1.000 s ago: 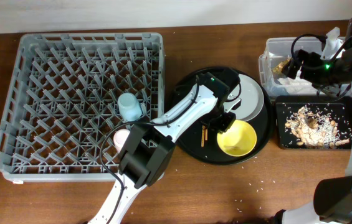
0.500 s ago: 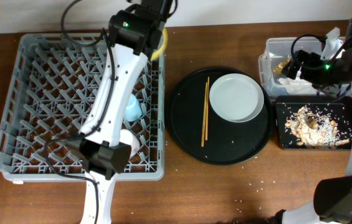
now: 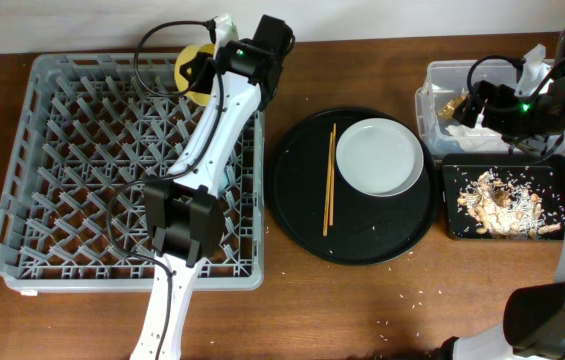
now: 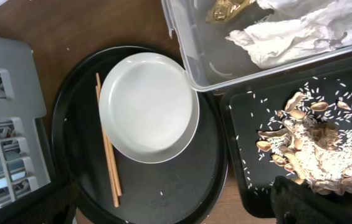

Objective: Sort waste into correct bins and load items into the dishwasher rack
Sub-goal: 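Place yellow bowl upright at back of rack with left gripper, then grasp edge of white plate with left gripper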

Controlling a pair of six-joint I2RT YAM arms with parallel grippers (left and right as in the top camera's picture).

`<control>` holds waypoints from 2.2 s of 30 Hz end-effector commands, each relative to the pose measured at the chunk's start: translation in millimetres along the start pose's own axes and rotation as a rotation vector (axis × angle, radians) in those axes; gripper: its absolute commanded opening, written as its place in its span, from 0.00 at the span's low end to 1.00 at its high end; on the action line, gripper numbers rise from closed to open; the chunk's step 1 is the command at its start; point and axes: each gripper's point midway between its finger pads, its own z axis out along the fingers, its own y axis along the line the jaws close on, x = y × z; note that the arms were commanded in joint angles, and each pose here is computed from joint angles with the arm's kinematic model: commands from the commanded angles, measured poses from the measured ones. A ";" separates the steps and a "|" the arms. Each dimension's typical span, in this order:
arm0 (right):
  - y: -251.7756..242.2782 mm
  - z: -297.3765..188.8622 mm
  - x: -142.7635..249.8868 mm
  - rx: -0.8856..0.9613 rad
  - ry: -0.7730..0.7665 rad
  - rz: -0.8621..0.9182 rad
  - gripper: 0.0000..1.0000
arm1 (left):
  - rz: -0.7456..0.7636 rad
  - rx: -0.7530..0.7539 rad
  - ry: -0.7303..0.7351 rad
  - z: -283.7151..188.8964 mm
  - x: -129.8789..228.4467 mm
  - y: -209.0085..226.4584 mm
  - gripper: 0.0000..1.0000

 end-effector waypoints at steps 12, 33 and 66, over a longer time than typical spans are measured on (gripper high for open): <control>-4.0 2.1 0.7 0.021 0.005 -0.002 0.99 | 0.120 -0.107 -0.033 -6.8 17.1 -32.2 0.01; -4.4 2.0 0.5 0.021 0.005 -0.005 0.99 | 0.202 0.290 -0.012 -103.2 28.5 -68.0 0.61; -4.3 2.0 1.8 0.021 0.010 -0.003 0.99 | 0.265 1.167 0.388 -238.5 140.2 -251.2 0.44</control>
